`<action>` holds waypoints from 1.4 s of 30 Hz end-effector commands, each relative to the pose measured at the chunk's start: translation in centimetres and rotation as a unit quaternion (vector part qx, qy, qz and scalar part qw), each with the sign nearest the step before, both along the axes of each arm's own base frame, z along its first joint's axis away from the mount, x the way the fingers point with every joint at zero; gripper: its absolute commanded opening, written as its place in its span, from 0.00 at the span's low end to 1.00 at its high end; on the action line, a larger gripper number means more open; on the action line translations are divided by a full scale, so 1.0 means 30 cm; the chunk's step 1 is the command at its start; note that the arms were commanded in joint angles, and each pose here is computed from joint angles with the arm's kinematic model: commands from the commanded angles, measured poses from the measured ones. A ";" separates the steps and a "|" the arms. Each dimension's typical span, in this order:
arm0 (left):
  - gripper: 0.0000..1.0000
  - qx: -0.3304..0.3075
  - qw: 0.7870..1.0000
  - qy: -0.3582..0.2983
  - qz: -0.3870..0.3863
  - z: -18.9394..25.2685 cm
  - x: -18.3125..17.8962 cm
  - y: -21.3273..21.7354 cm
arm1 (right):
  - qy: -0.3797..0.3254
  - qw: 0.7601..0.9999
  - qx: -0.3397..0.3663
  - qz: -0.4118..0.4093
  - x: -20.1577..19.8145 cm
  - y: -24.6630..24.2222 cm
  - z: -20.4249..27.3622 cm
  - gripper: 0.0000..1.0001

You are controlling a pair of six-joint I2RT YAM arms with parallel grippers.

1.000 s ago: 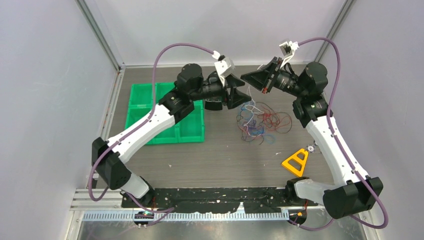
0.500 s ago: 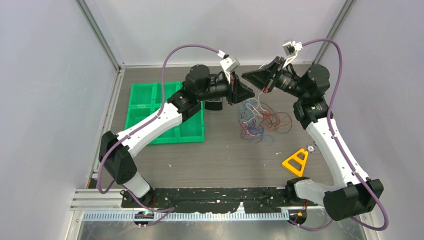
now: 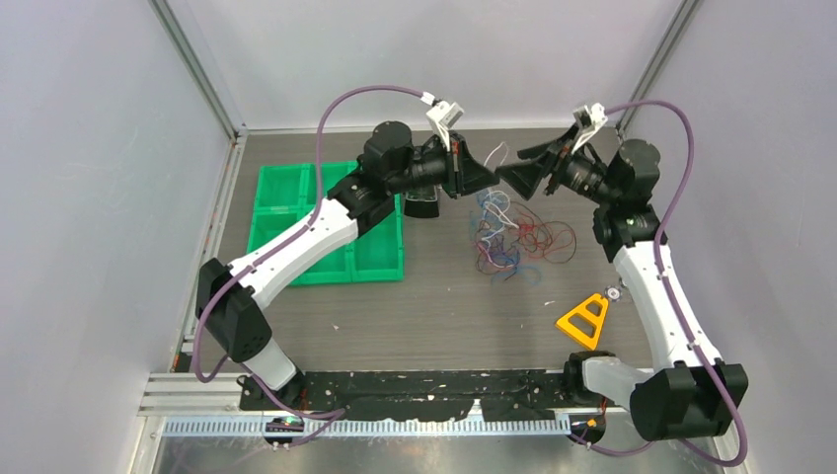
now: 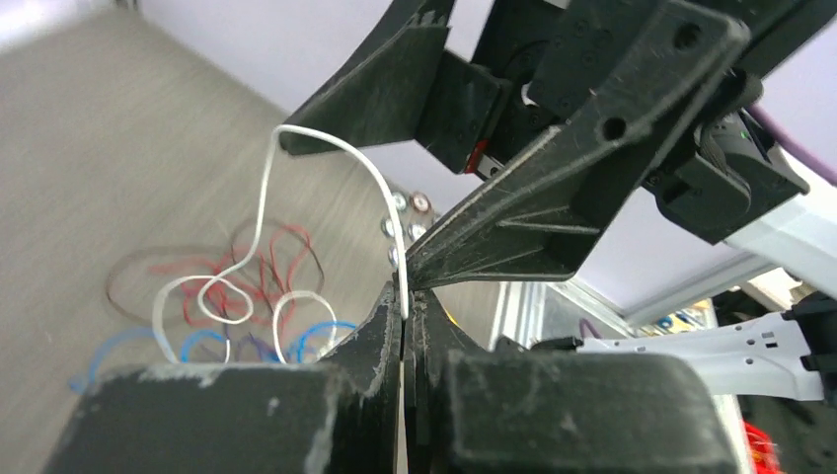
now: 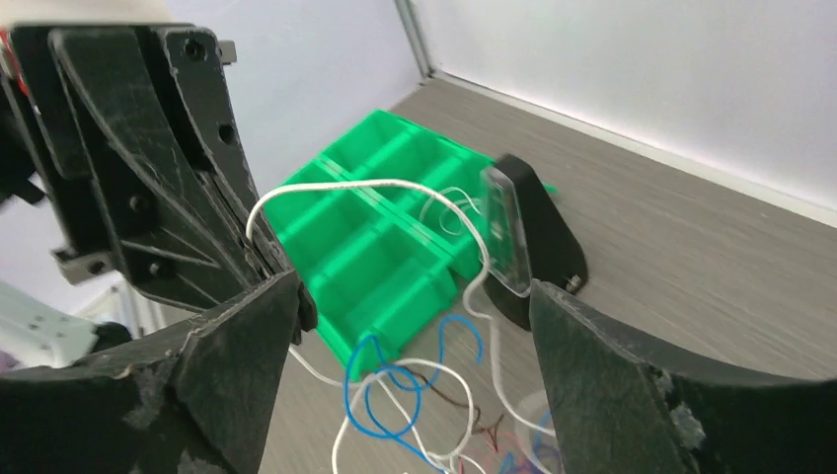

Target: Untangle the cables

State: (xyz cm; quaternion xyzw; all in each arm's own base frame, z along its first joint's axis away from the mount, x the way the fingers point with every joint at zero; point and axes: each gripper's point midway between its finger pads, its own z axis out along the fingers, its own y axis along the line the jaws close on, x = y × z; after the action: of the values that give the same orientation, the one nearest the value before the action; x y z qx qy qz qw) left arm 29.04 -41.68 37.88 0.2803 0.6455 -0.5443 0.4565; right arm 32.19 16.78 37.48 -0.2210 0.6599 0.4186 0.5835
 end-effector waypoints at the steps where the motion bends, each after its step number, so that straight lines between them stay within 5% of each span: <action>1: 0.00 -0.082 0.996 0.011 0.037 0.215 0.026 0.026 | -0.016 0.998 -0.045 0.031 -0.070 0.029 -0.171 0.94; 11: 0.00 -0.089 0.993 0.039 0.071 0.255 0.047 0.058 | -0.091 0.991 -0.091 0.024 0.010 0.125 -0.257 0.97; 20: 0.00 -0.060 0.996 0.010 0.065 0.173 0.063 0.073 | -0.052 0.994 -0.089 0.023 -0.081 -0.022 -0.138 1.00; 26: 0.00 -0.099 0.992 0.054 0.049 0.233 0.085 0.075 | -0.034 0.995 -0.089 0.033 -0.126 -0.002 -0.222 0.98; 36: 0.00 -0.141 0.988 0.062 -0.014 0.334 0.014 0.071 | -0.071 0.990 -0.108 -0.062 0.103 0.052 -0.431 0.97; 37: 0.00 -0.142 0.988 0.059 -0.018 0.343 0.006 0.074 | -0.064 0.990 -0.111 -0.067 0.126 0.051 -0.460 0.91; 40: 0.00 -0.150 0.988 0.043 -0.022 0.385 -0.004 0.095 | -0.069 0.989 -0.109 -0.071 0.171 0.058 -0.487 0.46; 42: 0.00 -0.155 0.987 0.025 -0.019 0.431 -0.004 0.121 | -0.051 0.990 -0.117 -0.066 0.185 0.063 -0.536 0.25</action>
State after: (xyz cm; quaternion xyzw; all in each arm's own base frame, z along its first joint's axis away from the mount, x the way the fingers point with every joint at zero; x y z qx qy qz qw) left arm 30.38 -39.87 44.60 0.1743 0.6259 -0.6334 0.4203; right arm 35.21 18.69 18.71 -0.2623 0.7277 0.3125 0.5513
